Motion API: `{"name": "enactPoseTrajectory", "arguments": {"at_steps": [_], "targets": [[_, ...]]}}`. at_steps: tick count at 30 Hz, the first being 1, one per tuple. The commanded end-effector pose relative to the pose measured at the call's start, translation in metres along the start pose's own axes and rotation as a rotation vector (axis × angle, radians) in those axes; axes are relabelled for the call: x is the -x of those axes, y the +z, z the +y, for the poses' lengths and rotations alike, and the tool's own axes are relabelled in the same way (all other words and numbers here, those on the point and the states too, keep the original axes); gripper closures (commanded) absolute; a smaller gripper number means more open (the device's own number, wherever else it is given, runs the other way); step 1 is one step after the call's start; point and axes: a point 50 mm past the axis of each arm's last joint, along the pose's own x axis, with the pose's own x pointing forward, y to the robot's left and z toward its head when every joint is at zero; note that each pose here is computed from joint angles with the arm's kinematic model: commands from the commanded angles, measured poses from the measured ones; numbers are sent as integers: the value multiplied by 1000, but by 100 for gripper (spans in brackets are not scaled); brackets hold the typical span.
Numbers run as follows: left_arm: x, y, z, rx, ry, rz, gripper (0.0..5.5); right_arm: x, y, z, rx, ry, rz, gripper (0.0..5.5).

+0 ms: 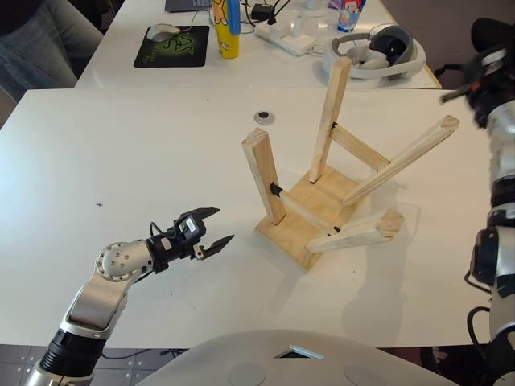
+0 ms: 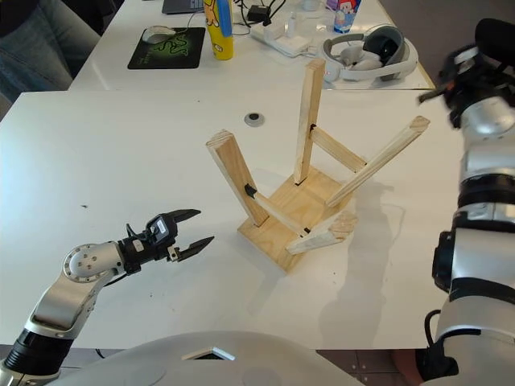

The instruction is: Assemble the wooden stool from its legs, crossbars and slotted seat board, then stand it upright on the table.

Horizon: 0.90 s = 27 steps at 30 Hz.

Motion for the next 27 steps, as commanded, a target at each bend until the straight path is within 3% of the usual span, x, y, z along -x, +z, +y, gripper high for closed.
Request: {"name": "enactPoseTrajectory", "arguments": {"at_steps": [1,8,13,21,27], "targets": [[2,2,0,-22,-10,4,201,32,-47,42,424,471,240,550],[1,3,-3,-19,-6,2,201,62,-48,65,505,830,247,550],[-1,4,-4,-17,5,-3,201,68,-20,86,285,991,47,550],[-2,5,-8,-13,7,-14,201,30,-9,104,253,712,15,550],[-6,7,-7,-15,2,-21,201,6,36,142,183,690,-157,550]]}}
